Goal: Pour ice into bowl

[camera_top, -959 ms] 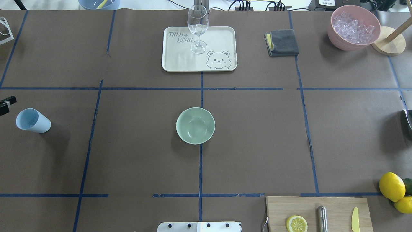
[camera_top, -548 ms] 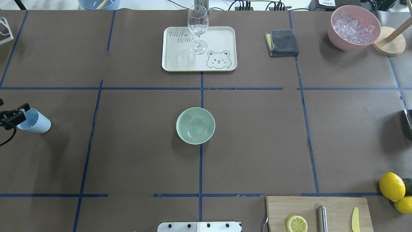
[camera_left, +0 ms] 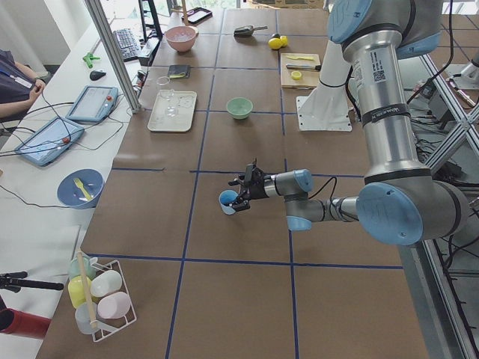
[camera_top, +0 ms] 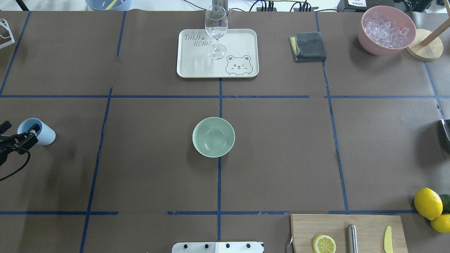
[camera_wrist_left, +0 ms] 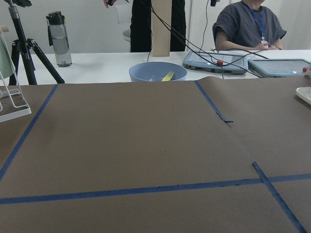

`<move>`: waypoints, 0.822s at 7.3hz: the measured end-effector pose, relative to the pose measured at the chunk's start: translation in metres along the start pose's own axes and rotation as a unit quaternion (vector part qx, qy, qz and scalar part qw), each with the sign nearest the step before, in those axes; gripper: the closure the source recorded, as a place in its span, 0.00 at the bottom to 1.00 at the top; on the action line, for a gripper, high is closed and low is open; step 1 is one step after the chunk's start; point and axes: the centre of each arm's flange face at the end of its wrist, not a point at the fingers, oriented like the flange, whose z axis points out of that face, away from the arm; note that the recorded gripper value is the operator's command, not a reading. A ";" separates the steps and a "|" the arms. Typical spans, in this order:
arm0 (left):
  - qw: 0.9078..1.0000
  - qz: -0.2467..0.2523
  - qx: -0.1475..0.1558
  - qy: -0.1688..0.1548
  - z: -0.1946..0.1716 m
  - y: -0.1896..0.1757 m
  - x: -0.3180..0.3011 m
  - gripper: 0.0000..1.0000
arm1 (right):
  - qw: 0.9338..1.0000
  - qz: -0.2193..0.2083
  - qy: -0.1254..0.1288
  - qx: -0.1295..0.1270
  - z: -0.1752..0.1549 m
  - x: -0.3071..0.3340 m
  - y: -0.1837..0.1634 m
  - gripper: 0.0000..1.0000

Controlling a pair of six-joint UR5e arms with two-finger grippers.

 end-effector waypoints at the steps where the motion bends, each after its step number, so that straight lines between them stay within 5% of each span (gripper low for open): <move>1: 1.000 0.001 0.006 -0.006 0.000 0.006 -0.002 0.00 | 1.000 0.000 0.000 0.000 0.000 0.000 0.000 0.00; 6: 1.000 0.004 0.017 -0.010 -0.003 0.027 0.002 0.00 | 1.000 -0.001 0.001 0.001 -0.001 -0.001 -0.002 0.00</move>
